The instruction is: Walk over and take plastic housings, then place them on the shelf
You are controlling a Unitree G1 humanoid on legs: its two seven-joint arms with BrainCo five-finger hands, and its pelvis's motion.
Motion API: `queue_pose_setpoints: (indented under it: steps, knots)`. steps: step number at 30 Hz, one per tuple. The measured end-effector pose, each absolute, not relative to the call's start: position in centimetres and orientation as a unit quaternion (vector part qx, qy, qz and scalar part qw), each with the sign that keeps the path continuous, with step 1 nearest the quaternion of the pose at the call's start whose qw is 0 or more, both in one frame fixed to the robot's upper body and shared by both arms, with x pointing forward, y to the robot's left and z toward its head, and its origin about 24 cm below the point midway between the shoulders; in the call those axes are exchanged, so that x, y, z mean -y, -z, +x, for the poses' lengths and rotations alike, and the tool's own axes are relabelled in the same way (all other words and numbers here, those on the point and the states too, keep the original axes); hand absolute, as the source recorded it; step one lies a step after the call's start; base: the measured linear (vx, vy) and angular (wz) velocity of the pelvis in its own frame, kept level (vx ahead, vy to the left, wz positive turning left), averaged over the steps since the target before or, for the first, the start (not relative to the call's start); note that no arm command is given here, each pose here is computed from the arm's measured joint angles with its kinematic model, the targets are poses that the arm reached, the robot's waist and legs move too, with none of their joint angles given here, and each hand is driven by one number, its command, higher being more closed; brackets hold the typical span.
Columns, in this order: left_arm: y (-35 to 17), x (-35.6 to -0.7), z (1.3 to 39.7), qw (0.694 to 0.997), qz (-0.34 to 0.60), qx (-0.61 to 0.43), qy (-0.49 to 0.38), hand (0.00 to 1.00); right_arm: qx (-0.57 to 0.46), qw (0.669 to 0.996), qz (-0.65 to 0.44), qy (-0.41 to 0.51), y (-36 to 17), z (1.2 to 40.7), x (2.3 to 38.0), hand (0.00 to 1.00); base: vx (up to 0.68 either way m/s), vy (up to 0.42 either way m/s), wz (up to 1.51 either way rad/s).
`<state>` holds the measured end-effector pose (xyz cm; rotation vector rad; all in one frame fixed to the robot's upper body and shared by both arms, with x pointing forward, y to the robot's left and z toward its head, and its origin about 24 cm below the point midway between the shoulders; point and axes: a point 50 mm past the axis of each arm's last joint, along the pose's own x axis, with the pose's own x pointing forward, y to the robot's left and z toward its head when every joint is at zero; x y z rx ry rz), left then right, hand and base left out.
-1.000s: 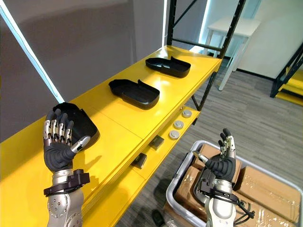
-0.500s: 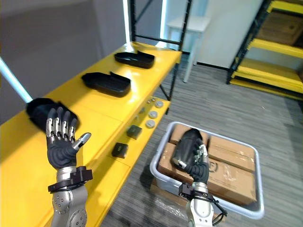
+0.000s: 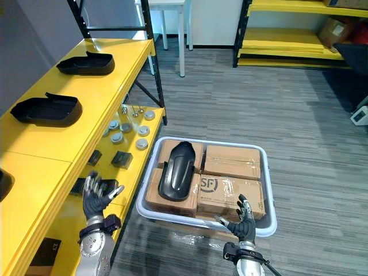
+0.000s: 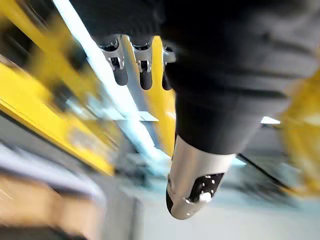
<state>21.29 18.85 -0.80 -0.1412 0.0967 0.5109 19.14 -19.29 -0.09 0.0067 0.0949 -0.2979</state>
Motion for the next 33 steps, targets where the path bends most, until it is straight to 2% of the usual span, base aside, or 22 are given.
queue_pose_setpoints:
  steps: [3,7,16,21,26,29,30,31,33]
  knots:
    - [5.1,-18.7,20.1,0.957,-0.021,-0.159,-0.241,0.00,-0.018,0.987,0.001,0.163,-1.0,21.8,19.1,0.00,0.03,0.070,0.28]
    - [7.9,-17.9,19.8,0.949,0.019,-0.233,-0.213,0.00,0.011,0.974,0.014,0.228,-2.8,25.7,20.1,0.00,0.01,0.037,0.50]
    - [9.2,-18.3,19.8,0.943,0.049,-0.268,-0.194,0.00,0.062,0.942,0.036,0.327,-8.4,32.1,21.9,0.00,0.02,0.028,0.21]
    - [8.6,-19.3,22.3,0.942,0.045,-0.261,-0.208,0.00,0.064,0.939,0.027,0.338,-11.1,35.4,22.8,0.00,0.01,-0.031,0.07]
    - [9.7,-19.2,21.5,0.931,0.023,-0.293,-0.218,0.00,0.033,0.942,0.030,0.333,-11.1,36.6,22.1,0.00,0.09,0.081,-0.20]
    - [9.0,-19.7,22.8,0.932,0.010,-0.280,-0.230,0.00,0.018,0.937,0.030,0.347,-10.2,36.4,22.4,0.00,0.07,0.187,-0.07]
    - [8.4,-20.4,23.5,0.930,0.003,-0.269,-0.249,0.00,0.003,0.944,0.038,0.327,-9.3,36.4,20.4,0.00,0.01,0.134,-0.02]
    - [8.2,-20.5,23.7,0.930,0.000,-0.265,-0.257,0.00,-0.004,0.947,0.033,0.319,-8.7,36.3,19.9,1.00,-0.02,0.096,-0.13]
    - [8.0,-20.4,24.1,0.930,0.000,-0.262,-0.259,0.00,-0.014,0.949,0.027,0.315,-7.9,35.9,19.7,1.00,-0.06,-0.026,-0.10]
